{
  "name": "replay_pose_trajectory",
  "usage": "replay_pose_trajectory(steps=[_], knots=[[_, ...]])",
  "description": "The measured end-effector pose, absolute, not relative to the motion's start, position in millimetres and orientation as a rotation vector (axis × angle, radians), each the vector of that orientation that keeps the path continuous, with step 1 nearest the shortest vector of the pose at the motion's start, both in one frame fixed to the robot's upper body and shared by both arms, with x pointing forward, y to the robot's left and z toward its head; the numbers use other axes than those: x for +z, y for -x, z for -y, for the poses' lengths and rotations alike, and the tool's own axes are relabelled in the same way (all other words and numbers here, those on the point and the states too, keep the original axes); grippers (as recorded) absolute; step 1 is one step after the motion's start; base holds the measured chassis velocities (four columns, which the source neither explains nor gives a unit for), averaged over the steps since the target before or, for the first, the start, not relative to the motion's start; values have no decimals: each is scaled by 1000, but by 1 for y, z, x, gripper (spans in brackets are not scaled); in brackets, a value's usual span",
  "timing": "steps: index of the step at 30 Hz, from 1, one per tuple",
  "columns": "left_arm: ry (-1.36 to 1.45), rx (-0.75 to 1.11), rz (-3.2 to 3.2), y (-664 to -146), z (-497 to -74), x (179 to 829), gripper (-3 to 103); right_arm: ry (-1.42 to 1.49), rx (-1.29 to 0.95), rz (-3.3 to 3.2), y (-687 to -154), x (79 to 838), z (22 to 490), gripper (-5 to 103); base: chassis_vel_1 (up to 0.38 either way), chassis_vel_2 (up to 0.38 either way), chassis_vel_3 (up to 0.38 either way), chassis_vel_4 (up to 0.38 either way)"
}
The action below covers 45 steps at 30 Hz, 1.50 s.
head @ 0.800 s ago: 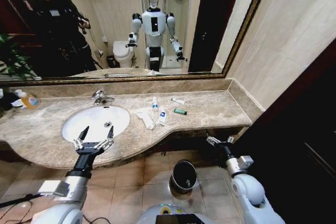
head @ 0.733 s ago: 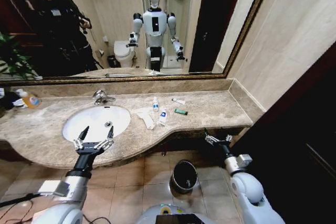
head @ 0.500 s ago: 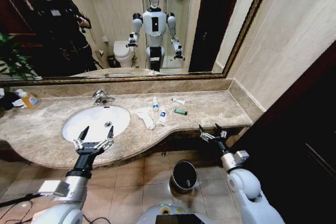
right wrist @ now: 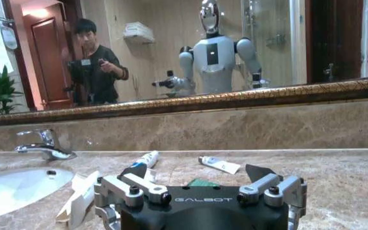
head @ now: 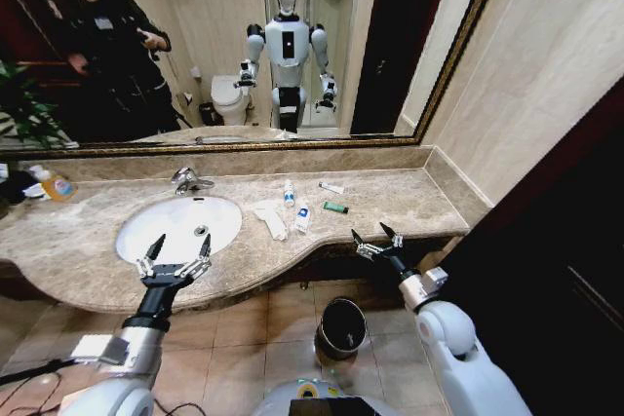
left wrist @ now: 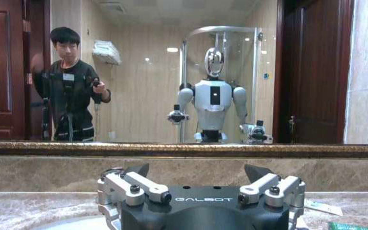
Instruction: Pick up the trash from the sink and place it in the trash bin.
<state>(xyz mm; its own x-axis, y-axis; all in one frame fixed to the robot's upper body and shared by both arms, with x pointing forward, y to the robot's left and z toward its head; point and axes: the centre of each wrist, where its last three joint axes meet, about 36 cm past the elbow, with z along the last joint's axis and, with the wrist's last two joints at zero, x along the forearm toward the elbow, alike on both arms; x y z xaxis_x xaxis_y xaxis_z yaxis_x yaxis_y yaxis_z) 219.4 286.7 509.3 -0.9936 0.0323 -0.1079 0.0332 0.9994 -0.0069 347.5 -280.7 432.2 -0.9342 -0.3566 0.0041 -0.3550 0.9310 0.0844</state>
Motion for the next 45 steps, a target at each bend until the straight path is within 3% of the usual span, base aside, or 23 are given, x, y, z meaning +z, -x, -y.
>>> replay_pose_trajectory(steps=[8,31,45], knots=[[-50,-13,-3033,-219,-287,509,100,-538,-126,3055,-351,427,284,100,0,0,0,0],[-50,-13,-3033,-219,-287,509,100,-707,-56,3015,-442,441,292,100,0,0,0,0],[-50,-13,-3033,-219,-287,509,100,-850,-69,2897,-494,435,331,100,0,0,0,0]])
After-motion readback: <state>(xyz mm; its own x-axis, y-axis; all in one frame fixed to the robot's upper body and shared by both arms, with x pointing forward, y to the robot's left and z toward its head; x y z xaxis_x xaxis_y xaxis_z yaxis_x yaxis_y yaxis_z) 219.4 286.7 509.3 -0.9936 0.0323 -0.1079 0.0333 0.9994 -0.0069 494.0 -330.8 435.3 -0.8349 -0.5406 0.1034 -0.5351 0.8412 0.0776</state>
